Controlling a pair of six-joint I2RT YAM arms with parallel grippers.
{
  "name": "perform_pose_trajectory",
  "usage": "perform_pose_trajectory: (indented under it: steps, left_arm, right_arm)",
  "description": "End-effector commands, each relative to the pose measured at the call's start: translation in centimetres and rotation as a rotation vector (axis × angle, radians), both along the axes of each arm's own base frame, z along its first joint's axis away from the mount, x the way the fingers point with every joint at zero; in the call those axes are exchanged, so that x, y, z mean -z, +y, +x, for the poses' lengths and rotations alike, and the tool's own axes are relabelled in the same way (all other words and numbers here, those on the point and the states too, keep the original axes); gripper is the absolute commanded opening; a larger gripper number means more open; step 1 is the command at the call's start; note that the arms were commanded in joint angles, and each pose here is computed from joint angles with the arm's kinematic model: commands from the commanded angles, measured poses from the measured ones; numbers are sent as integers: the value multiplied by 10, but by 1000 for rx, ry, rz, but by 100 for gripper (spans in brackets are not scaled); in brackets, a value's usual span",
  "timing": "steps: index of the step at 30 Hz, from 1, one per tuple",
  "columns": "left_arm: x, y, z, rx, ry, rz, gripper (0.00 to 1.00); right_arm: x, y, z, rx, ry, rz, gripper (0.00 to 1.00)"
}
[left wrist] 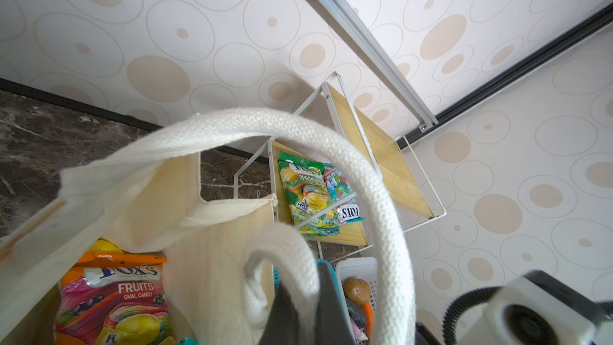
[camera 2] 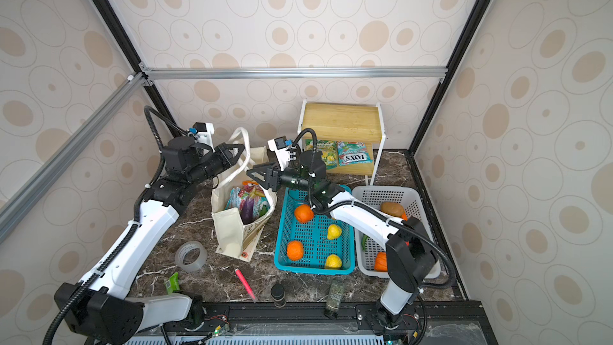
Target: Place the food into the grocery bag and tie it
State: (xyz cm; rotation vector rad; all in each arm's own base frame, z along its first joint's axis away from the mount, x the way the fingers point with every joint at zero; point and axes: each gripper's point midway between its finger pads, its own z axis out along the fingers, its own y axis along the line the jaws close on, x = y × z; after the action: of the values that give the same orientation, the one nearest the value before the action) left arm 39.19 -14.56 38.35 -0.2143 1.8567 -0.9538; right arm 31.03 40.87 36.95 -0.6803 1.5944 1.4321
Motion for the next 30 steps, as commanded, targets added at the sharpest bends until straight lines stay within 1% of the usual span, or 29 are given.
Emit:
perform_pose_trajectory:
  steps: [1, 2, 6, 8, 11, 13, 15, 17, 20, 22, 26, 27, 30]
  left_arm:
    - [-43, 4, -12, 1, -125, -34, 0]
    - [-41, 3, -11, 5, -123, -39, 0]
    - [-39, 1, -8, 11, -113, -30, 0]
    - [-41, 3, -9, 4, -119, -22, 0]
    - [-43, 4, -11, 0, -122, -17, 0]
    - [-46, 3, -13, 11, -129, -27, 0]
    - [-48, 2, -15, 16, -136, -24, 0]
    - [-49, 2, -15, 17, -135, -17, 0]
    - [-51, -1, -18, 39, -134, -32, 0]
    - [-53, -4, -20, 57, -135, -46, 0]
    - [-58, -3, -22, 57, -143, -59, 0]
    - [-60, -8, -25, 86, -145, -67, 0]
    - [-61, -8, -29, 95, -157, -76, 0]
  right_arm:
    - [-3, -21, -7, 67, -51, -75, 63]
    - [-1, -26, -8, 86, -58, -92, 67]
    - [-1, -50, -5, 162, -76, -109, 77]
    - [3, -60, -4, 194, -79, -139, 85]
    - [19, -72, -4, 240, -117, -240, 86]
    - [30, -78, -5, 252, -165, -306, 86]
    - [36, -83, 0, 284, -188, -332, 84]
    - [39, -83, 4, 270, -189, -324, 81]
    - [45, -72, 8, 202, -182, -311, 74]
    - [50, -57, 7, 128, -179, -303, 67]
    - [48, -33, 6, 31, -196, -231, 62]
    - [47, -27, 4, 9, -203, -217, 59]
    - [42, -11, -1, -58, -225, -175, 53]
